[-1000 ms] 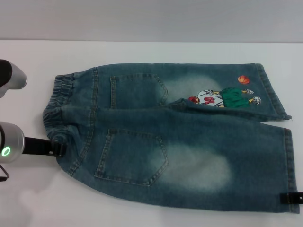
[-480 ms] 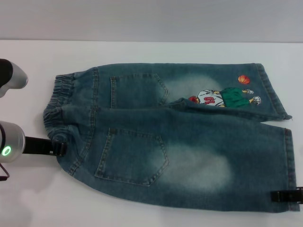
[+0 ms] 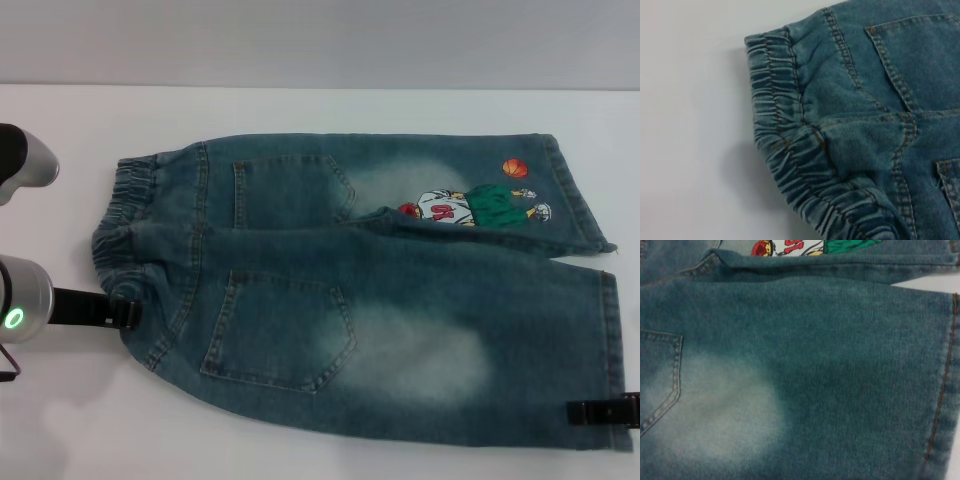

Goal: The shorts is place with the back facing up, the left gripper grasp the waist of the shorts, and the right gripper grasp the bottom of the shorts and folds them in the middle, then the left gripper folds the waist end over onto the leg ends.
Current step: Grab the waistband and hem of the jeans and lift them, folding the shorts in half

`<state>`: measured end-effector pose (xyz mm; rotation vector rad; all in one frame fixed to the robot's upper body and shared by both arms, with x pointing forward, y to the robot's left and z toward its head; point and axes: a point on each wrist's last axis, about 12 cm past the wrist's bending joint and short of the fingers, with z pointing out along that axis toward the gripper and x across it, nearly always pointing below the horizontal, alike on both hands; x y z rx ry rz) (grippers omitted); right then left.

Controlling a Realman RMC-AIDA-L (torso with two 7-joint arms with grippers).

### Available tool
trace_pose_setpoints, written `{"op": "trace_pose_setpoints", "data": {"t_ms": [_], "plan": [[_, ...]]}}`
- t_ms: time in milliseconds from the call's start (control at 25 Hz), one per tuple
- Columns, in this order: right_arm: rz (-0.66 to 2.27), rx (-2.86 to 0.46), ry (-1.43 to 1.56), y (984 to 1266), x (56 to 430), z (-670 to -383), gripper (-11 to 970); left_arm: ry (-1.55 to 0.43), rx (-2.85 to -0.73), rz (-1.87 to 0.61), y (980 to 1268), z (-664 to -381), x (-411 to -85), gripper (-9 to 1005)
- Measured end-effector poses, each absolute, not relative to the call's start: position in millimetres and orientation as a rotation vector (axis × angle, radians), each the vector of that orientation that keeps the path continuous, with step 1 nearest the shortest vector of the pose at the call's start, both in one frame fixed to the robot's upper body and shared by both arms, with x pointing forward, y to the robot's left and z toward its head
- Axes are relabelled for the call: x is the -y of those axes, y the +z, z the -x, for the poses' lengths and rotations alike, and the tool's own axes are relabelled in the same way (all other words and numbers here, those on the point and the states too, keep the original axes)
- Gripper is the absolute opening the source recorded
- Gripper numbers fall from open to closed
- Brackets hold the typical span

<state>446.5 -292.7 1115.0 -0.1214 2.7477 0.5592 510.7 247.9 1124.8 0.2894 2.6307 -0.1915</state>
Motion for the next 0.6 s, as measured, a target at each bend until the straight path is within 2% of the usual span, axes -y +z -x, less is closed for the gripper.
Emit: {"op": "trace_pose_setpoints", "data": {"t_ms": [600], "plan": [[0.119, -2.781, 0.533, 1114.3, 296.7, -443.9, 706, -0.191, -2.631, -0.289, 1124.8, -510.7, -247.9, 196]]}}
